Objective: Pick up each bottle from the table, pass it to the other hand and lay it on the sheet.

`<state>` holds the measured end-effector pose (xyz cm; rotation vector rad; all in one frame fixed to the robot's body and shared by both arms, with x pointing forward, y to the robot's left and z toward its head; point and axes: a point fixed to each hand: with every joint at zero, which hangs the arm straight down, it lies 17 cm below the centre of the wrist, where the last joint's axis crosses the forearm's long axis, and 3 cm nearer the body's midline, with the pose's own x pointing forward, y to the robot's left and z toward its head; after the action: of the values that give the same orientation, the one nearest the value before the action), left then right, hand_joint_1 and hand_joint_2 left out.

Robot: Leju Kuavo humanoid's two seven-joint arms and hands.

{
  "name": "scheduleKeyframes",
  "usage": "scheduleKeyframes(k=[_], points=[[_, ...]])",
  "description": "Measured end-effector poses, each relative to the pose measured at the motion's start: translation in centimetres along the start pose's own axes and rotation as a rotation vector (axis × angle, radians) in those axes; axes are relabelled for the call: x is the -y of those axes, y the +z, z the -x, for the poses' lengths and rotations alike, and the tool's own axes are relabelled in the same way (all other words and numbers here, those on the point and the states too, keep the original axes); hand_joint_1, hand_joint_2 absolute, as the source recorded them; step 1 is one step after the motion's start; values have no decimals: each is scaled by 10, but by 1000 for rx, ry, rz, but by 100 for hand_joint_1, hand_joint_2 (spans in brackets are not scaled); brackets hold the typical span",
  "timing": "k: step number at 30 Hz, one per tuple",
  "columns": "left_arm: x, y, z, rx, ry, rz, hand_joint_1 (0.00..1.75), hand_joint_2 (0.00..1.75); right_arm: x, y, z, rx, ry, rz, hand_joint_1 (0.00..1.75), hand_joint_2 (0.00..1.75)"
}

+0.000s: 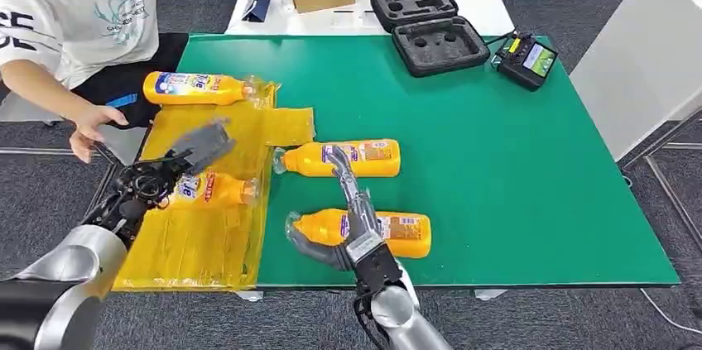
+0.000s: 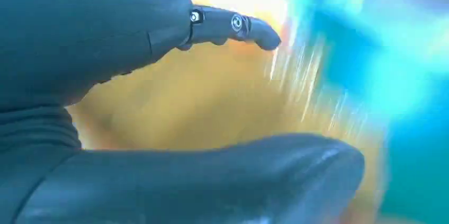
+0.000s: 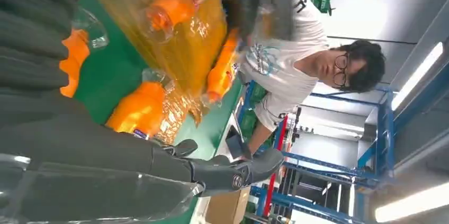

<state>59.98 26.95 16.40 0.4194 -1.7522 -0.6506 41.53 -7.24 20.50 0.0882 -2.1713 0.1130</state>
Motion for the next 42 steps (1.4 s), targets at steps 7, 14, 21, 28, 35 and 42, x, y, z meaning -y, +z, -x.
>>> scheduleKeyframes(k=[7, 14, 21, 28, 35, 42], points=[[-32, 1, -16, 73, -54, -215, 0, 175, -3, 3, 0, -3, 4, -4, 0, 175], [-117, 53, -23, 116, -108, -707, 0, 175, -33, 12, 32, -115, 312, -221, 0, 175], [-128, 107, -33, 175, -141, -792, 0, 175, -27, 37, 95, -336, 694, -482, 0, 175], [-134, 130, -42, 208, -151, -819, 0, 175, -8, 36, 107, -376, 801, -515, 0, 175], [-144, 139, -50, 224, -151, -855, 0, 175, 7, 28, 111, -383, 857, -503, 0, 175], [-149, 149, -50, 223, -160, -874, 0, 175, 11, 18, 108, -366, 871, -497, 0, 175]])
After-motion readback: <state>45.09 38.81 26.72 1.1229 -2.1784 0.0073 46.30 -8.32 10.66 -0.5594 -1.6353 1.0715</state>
